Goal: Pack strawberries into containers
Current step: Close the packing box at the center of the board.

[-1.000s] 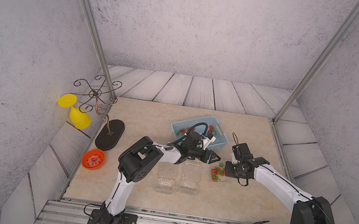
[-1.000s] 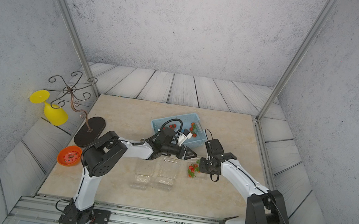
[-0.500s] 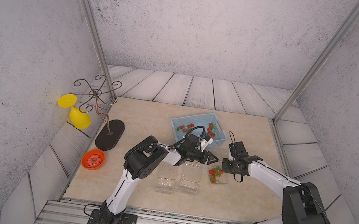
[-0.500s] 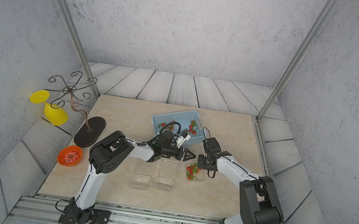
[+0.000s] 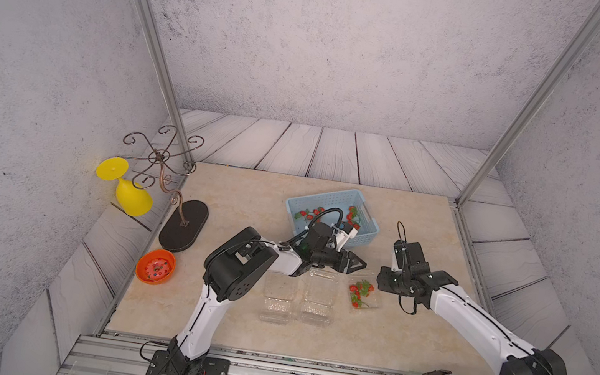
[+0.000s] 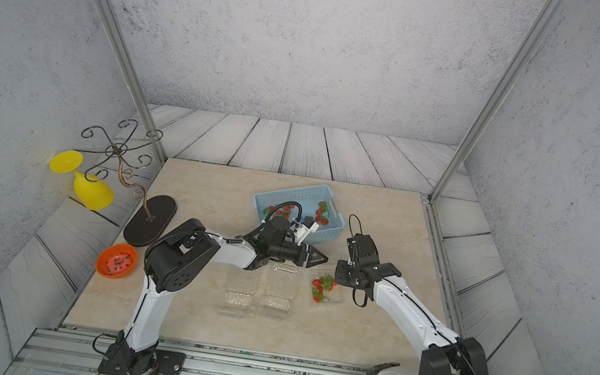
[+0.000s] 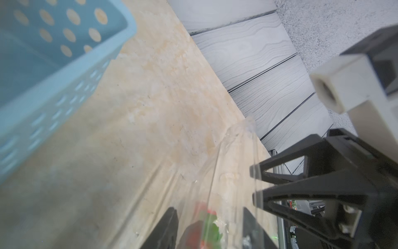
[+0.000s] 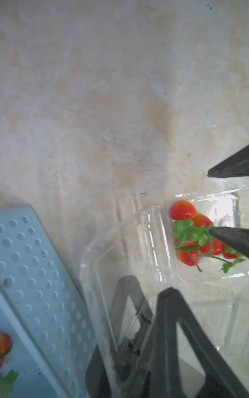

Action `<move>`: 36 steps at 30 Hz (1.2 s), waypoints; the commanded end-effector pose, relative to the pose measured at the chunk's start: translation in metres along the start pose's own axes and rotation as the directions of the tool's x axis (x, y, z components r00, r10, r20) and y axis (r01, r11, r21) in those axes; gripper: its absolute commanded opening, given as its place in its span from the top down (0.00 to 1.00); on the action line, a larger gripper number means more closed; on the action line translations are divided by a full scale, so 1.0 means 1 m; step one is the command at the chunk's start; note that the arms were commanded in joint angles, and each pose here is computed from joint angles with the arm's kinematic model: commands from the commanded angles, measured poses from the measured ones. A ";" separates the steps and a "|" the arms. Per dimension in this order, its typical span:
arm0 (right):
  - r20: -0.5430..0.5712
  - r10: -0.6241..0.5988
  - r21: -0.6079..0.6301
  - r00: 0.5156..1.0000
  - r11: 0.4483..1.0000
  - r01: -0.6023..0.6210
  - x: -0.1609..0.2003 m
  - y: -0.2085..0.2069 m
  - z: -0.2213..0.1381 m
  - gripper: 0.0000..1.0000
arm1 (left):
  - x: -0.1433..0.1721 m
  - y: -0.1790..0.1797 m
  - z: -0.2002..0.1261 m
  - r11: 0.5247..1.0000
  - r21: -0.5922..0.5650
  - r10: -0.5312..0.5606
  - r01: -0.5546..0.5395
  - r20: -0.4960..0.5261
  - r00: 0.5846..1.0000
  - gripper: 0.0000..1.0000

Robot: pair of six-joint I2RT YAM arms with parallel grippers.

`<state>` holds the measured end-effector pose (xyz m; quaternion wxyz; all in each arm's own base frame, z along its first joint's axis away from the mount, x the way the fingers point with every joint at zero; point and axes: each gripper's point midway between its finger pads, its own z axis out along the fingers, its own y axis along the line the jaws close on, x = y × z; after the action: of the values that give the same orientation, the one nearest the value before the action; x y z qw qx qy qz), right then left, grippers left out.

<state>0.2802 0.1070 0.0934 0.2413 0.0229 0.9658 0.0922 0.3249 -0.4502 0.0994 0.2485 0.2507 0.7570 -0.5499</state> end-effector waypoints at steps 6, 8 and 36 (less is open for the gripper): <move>-0.075 0.156 0.017 0.985 0.988 -0.155 0.042 -0.017 -0.016 0.59 | -0.005 -0.030 -0.001 0.994 0.030 0.107 -0.107 -0.009 0.994 0.51; -0.063 0.198 0.029 0.978 0.980 -0.197 0.044 -0.023 -0.017 0.59 | -0.003 -0.035 0.001 0.992 0.039 0.120 -0.119 -0.016 0.993 0.51; 0.008 0.431 -0.057 0.902 0.901 -0.430 0.029 -0.055 -0.051 0.55 | 0.057 -0.095 0.010 0.948 0.065 0.317 -0.310 -0.184 0.931 0.51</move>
<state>0.2302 0.0440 0.1036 0.2234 0.2358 0.9338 0.1501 0.2345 -0.4815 0.1342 0.2573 0.3998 0.7186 -0.5075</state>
